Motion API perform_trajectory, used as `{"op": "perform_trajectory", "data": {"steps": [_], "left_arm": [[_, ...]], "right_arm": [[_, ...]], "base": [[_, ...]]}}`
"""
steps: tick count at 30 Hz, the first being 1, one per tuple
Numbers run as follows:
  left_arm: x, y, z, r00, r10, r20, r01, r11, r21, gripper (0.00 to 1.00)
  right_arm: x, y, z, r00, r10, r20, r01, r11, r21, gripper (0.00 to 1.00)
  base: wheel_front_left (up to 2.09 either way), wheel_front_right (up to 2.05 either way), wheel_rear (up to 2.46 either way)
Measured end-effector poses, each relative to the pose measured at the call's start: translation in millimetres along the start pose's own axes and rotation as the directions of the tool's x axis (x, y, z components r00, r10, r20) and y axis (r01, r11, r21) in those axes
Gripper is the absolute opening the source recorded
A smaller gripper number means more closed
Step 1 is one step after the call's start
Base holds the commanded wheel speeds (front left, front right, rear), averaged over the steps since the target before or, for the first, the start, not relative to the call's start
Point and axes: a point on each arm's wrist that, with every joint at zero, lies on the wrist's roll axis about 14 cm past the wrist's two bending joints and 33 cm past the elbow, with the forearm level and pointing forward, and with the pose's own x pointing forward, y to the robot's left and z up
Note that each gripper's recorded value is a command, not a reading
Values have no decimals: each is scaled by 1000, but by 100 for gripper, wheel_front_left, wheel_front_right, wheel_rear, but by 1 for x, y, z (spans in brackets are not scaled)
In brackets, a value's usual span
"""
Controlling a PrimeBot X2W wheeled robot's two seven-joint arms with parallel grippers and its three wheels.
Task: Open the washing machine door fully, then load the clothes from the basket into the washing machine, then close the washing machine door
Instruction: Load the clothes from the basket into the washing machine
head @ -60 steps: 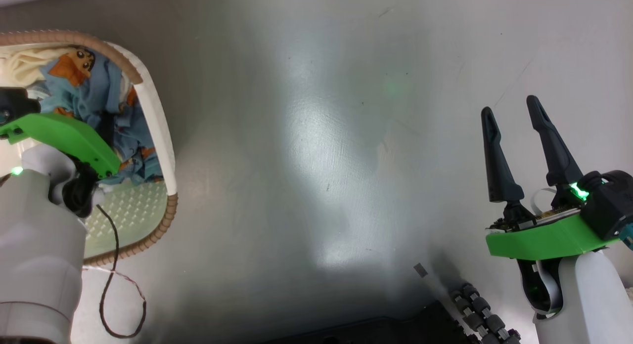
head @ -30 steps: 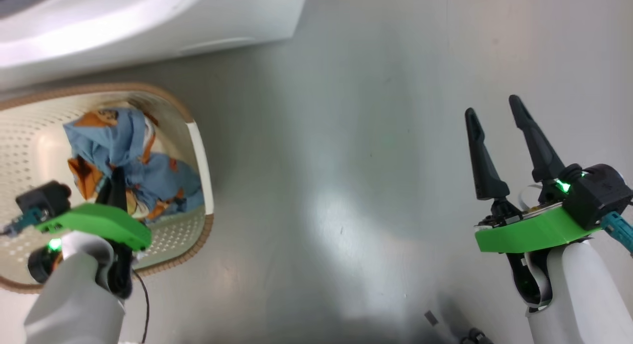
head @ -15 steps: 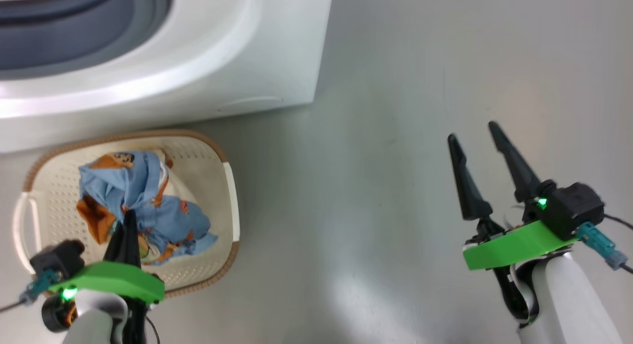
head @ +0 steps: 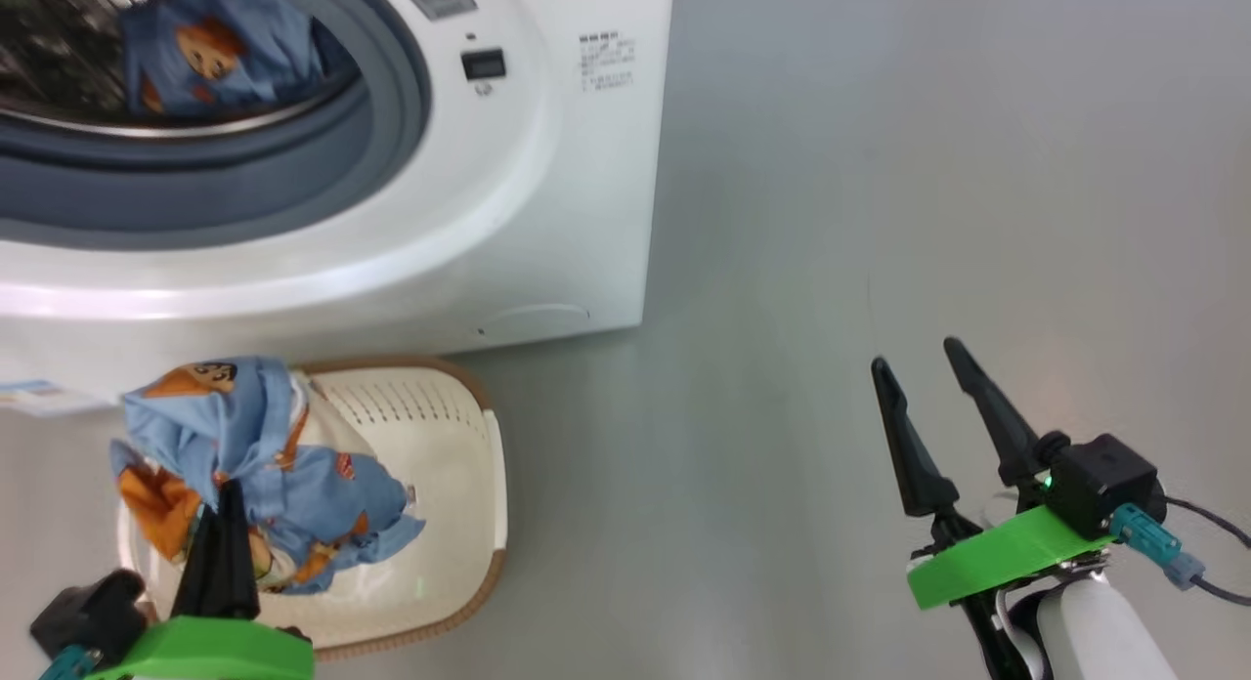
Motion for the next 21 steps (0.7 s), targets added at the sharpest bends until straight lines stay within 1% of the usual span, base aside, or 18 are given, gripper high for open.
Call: {"op": "perform_trajectory", "data": {"steps": [7,12,21], "left_arm": [[-28,-10,47,988,-38,147,33,999,38,0],[-50,-19,68,973,-62,222,55,998,40,0],[-85,-24,104,935,-92,342,68,994,81,0]], "right_arm": [[-15,10,21,999,15,45,-15,1000,-3,100],[-28,16,30,998,22,62,-22,1000,-2,100],[-44,27,51,992,33,120,-34,999,1,100]], "base": [[0,0,0],[0,0,0],[0,0,0]]}}
